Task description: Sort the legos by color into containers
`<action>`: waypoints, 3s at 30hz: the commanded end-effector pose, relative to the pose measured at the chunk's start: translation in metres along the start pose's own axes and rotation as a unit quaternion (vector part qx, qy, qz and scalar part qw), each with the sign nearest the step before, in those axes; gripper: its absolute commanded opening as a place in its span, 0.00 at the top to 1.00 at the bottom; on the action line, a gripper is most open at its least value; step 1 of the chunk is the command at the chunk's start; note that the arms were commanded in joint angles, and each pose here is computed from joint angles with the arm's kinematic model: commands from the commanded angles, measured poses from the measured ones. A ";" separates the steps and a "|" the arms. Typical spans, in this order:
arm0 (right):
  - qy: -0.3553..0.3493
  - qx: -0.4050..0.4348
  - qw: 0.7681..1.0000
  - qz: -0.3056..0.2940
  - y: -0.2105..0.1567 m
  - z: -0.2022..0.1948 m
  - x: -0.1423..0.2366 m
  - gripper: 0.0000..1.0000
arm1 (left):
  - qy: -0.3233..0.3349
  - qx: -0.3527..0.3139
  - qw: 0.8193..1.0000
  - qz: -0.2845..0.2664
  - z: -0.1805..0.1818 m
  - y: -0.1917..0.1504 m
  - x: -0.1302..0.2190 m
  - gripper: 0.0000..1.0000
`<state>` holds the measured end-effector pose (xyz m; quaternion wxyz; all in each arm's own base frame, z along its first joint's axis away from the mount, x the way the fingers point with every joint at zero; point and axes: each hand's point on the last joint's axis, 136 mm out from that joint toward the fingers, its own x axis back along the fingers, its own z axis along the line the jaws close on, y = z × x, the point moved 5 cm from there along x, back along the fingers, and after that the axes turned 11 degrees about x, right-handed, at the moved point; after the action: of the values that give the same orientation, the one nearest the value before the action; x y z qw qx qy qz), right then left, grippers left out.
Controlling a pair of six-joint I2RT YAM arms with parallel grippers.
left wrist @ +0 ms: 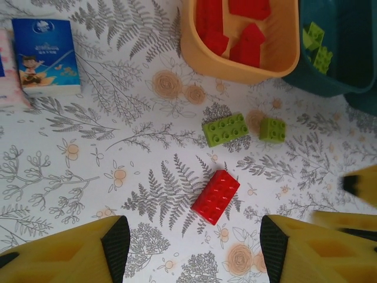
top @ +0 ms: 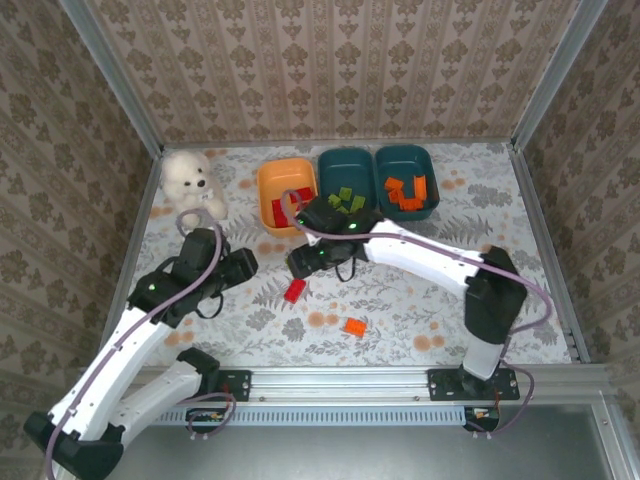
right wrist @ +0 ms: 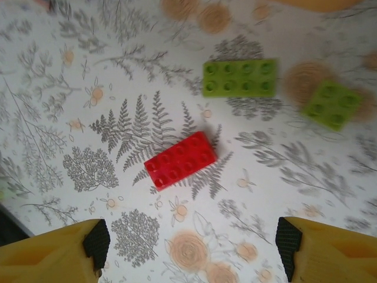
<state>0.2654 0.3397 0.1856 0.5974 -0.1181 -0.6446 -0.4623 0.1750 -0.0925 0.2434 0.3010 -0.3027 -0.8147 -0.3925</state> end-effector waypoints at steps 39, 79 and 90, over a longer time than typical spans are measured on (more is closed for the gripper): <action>-0.120 -0.169 0.975 0.077 -0.014 -0.112 -0.119 0.52 | -0.008 0.002 1.000 -0.013 -0.006 0.009 0.015 0.37; -0.167 -0.344 0.919 -0.099 0.108 -0.300 -0.098 0.73 | -0.066 -0.094 0.988 0.107 -0.063 -0.018 -0.058 0.37; -0.154 -0.349 0.919 -0.094 0.110 -0.292 -0.090 0.42 | -0.034 -0.127 0.979 0.153 -0.054 -0.032 -0.072 0.34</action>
<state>0.5604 0.2152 0.0931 0.3628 -0.3422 -0.5375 -0.6799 0.2164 -0.1687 0.2131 0.2789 -0.4454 -0.7420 -0.4162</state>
